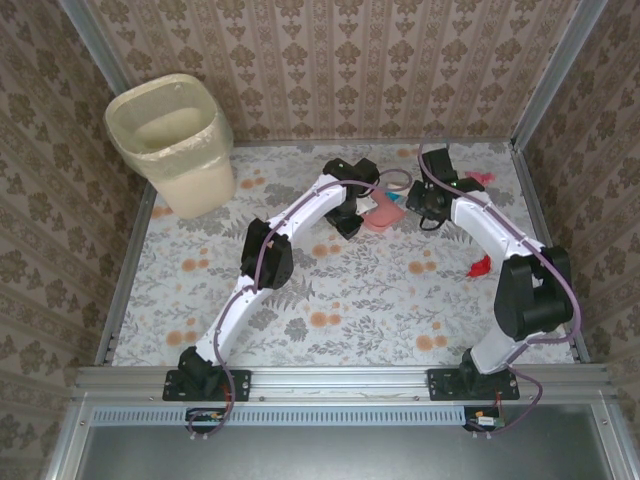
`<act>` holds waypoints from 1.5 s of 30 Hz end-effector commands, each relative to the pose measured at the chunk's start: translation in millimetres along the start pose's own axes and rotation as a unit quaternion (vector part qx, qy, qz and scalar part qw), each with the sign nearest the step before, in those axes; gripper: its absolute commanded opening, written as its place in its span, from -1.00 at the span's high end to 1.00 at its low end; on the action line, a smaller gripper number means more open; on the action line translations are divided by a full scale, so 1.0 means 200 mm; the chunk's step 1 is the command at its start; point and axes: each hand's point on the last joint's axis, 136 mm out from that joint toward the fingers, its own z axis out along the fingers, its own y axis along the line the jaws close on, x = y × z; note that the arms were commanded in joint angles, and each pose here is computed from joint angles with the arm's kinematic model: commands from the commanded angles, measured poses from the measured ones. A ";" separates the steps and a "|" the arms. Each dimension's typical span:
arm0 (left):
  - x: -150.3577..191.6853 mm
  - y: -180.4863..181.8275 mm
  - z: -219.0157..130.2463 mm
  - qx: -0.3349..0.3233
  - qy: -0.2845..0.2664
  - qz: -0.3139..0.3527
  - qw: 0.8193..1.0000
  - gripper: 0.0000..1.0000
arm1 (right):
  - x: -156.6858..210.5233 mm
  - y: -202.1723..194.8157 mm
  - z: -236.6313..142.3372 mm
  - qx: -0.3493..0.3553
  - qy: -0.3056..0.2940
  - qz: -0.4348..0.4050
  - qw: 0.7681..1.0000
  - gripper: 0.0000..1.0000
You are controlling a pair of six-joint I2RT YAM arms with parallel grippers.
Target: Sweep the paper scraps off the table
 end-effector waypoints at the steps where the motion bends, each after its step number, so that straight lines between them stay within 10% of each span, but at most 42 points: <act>1: 0.00 0.00 0.01 0.012 0.002 0.004 1.000 1.00 | 0.07 0.01 -0.07 -0.016 0.009 0.000 1.000 1.00; 25: 0.02 -0.01 -0.04 0.029 -0.007 -0.003 1.000 1.00 | 0.32 0.00 -0.39 -0.033 -0.014 -0.050 0.998 1.00; 45: -0.02 -0.01 -0.21 0.018 -0.051 -0.027 0.998 1.00 | 0.23 -0.23 -0.53 -0.058 -0.225 -0.059 0.971 1.00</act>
